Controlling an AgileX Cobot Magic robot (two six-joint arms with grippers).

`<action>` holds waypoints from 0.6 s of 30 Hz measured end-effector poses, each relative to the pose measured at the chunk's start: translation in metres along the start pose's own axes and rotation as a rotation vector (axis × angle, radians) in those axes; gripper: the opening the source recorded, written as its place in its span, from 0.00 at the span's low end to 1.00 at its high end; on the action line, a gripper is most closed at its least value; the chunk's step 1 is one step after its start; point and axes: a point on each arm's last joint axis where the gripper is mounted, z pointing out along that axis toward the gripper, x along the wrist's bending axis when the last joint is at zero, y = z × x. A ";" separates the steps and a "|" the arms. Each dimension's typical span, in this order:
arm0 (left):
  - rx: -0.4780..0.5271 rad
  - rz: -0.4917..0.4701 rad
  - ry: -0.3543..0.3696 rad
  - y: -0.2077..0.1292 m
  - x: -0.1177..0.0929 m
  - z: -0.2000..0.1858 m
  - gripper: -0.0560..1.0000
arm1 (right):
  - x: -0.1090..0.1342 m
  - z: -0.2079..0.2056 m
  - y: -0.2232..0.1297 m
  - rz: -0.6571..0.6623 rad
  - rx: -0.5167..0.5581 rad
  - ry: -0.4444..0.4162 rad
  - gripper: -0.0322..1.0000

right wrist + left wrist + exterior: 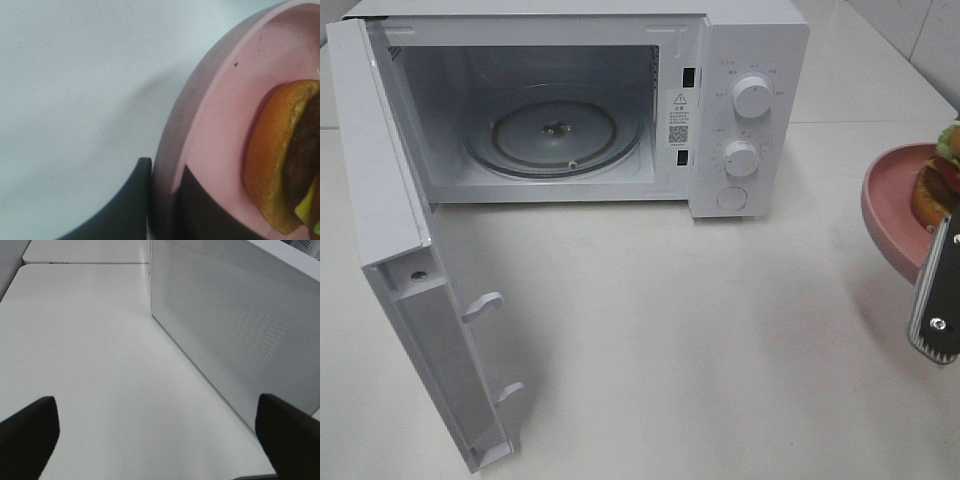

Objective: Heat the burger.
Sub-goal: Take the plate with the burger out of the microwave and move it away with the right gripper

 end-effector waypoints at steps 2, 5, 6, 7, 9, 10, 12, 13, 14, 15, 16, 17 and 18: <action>0.000 0.000 0.000 0.000 0.000 0.000 0.99 | -0.001 0.001 -0.002 0.036 0.028 -0.010 0.11; 0.000 0.000 0.000 0.000 0.000 0.000 0.99 | -0.001 0.003 -0.003 0.074 0.061 -0.019 0.11; 0.000 0.000 0.000 0.000 0.000 0.000 0.99 | -0.002 0.005 0.000 0.119 0.078 -0.018 0.11; 0.000 0.000 0.000 0.000 0.000 0.000 0.99 | -0.002 0.005 0.000 0.119 0.078 -0.018 0.11; 0.000 0.000 0.000 0.000 0.000 0.000 0.99 | -0.003 0.006 0.001 0.140 0.085 -0.017 0.11; 0.000 0.000 0.000 0.000 0.000 0.000 0.99 | -0.005 0.008 0.006 0.188 0.106 -0.020 0.11; 0.000 0.000 0.000 0.000 0.000 0.000 0.99 | -0.008 0.010 0.010 0.225 0.131 -0.030 0.11; 0.000 0.000 0.000 0.000 0.000 0.000 0.99 | -0.009 0.012 0.012 0.250 0.142 -0.033 0.11; 0.000 0.000 0.000 0.000 0.000 0.000 0.99 | -0.011 0.015 0.017 0.310 0.171 -0.042 0.11; 0.000 0.000 0.000 0.000 0.000 0.000 0.99 | -0.011 0.015 0.017 0.310 0.171 -0.042 0.11; 0.000 0.000 0.000 0.000 0.000 0.000 0.99 | -0.013 0.019 0.021 0.377 0.199 -0.051 0.11; 0.000 0.000 0.000 0.000 0.000 0.000 0.99 | -0.013 0.019 0.021 0.377 0.199 -0.051 0.11; 0.000 0.000 0.000 0.000 0.000 0.000 0.99 | -0.013 0.020 0.023 0.407 0.216 -0.057 0.11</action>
